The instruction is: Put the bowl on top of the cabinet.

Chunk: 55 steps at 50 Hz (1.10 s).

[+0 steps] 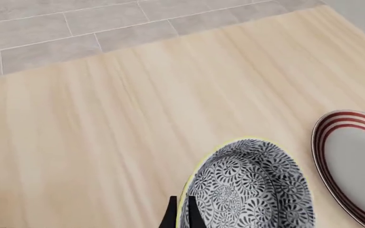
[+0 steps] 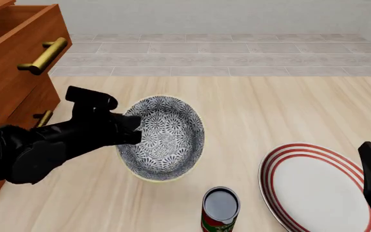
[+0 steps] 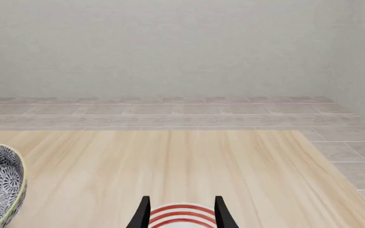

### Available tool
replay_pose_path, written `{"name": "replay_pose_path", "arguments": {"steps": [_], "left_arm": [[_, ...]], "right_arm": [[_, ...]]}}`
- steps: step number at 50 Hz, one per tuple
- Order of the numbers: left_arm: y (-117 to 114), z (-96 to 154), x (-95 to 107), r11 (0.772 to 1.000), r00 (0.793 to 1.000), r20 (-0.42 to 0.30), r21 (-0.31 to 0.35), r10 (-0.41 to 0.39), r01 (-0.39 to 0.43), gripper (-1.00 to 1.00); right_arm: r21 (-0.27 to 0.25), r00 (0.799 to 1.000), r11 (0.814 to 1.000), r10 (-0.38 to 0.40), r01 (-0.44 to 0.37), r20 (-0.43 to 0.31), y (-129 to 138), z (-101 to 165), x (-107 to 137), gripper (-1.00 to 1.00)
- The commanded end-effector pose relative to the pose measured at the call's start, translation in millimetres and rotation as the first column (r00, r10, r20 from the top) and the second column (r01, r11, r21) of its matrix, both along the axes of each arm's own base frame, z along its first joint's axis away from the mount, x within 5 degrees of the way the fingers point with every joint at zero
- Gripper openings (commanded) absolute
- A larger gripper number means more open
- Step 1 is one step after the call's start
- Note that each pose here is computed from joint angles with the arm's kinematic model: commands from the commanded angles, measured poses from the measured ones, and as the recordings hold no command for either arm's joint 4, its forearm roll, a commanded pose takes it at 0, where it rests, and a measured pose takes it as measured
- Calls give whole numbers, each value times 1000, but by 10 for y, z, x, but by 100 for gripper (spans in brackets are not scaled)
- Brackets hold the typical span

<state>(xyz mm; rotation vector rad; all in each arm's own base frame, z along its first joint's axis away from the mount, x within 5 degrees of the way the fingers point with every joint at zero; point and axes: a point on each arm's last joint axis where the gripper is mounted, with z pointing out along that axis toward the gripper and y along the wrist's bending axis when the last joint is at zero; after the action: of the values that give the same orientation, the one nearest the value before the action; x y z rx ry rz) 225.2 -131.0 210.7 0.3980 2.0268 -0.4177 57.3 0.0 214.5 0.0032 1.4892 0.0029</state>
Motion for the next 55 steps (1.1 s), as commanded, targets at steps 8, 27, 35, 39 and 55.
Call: {"name": "replay_pose_path", "arguments": {"steps": [8, 27, 35, 39, 55], "left_arm": [[146, 440, -17, 998, 996, 75, -44, 51, -48, -100], [352, 984, -40, 994, 975, 194, -56, 105, -96, -100], [381, 1129, -90, 995, 966, 238, -46, 97, -89, -100], [394, 1217, -132, 996, 960, 266, -41, 90, -82, -100], [489, 1533, -228, 994, 935, 339, -51, 107, -96, -100]], "right_arm": [[0, 1000, 1000, 0, 0, 0, 0, 0, 0, 100], [0, 1000, 1000, 0, 0, 0, 0, 0, 0, 100], [0, 1000, 1000, 0, 0, 0, 0, 0, 0, 100], [0, 1000, 1000, 0, 0, 0, 0, 0, 0, 100], [0, 1000, 1000, 0, 0, 0, 0, 0, 0, 100]]}}
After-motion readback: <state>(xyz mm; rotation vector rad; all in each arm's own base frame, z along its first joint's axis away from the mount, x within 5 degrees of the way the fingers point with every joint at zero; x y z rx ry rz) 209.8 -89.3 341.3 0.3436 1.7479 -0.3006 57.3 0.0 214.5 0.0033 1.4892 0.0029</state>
